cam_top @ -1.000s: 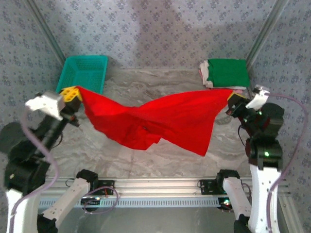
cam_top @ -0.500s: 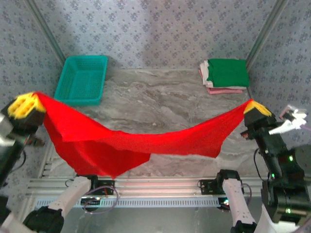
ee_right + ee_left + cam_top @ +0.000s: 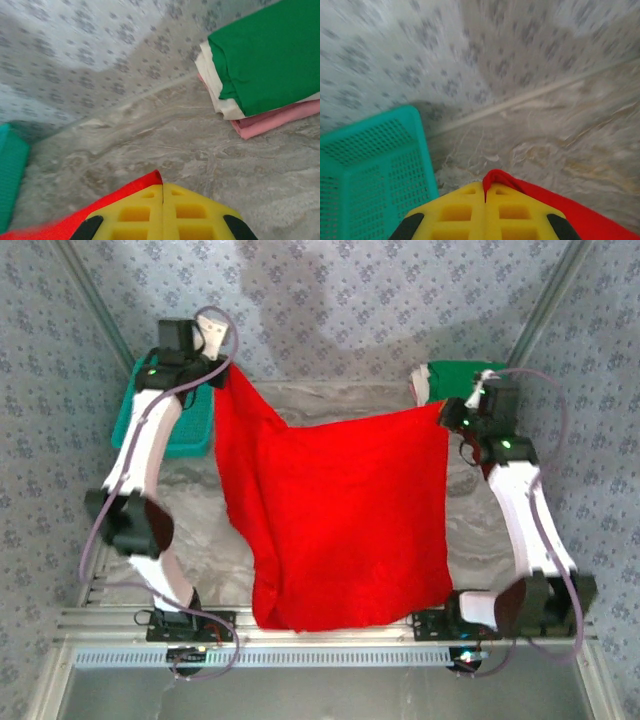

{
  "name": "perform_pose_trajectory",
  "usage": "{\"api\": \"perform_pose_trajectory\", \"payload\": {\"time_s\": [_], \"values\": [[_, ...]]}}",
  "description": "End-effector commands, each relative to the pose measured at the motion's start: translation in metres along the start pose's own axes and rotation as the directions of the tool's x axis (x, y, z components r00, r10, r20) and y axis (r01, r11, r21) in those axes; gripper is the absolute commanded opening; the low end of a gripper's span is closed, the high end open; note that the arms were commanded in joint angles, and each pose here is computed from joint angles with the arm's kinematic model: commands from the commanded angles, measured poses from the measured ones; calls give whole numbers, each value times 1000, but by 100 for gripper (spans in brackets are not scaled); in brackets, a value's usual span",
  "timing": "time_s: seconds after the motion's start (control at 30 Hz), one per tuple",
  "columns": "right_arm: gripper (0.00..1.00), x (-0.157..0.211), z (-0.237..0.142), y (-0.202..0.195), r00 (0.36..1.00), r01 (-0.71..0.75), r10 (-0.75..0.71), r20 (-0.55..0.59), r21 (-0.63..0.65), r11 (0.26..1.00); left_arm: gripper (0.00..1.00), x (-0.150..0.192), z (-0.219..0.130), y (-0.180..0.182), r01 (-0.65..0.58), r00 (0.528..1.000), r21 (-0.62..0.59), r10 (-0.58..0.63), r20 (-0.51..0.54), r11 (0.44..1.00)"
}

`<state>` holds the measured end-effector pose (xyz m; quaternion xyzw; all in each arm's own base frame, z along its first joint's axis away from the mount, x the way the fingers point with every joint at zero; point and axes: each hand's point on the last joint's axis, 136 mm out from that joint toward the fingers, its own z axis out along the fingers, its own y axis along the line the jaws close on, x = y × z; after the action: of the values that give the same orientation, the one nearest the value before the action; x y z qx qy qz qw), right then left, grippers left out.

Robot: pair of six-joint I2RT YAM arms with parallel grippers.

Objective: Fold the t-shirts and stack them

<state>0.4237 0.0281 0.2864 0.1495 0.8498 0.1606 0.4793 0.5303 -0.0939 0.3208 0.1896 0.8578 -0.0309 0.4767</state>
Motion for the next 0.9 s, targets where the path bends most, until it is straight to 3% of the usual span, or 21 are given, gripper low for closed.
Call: {"api": "perform_pose_trajectory", "payload": {"time_s": [0.0,0.17,0.27,0.37,0.4,0.43,0.67,0.87], "values": [[0,-8,60,-15,998,19,-23,56,67,998,0,-24,46,10,-51,997,-3,51,58,999],[0,5,154,-27,1000,-8,10,-19,84,996,0,-4,144,26,-85,996,-36,85,-7,996],[0,7,196,-30,999,22,-17,-42,113,993,8,-8,171,33,-139,987,-87,145,70,987],[32,-2,223,-33,999,33,-28,-41,138,990,68,-14,182,38,-141,982,-113,154,112,984],[38,-7,227,-30,999,36,-31,-36,135,990,87,-18,180,39,-131,982,-116,144,119,985],[42,-12,228,-28,999,37,-32,-36,137,990,95,-23,175,39,-115,983,-119,130,128,986],[55,-30,178,8,997,73,-73,-7,102,992,98,-81,71,37,-29,981,-103,48,187,994],[57,24,117,8,997,53,-50,-60,62,997,97,-77,4,19,160,976,-43,-151,154,986]]}}
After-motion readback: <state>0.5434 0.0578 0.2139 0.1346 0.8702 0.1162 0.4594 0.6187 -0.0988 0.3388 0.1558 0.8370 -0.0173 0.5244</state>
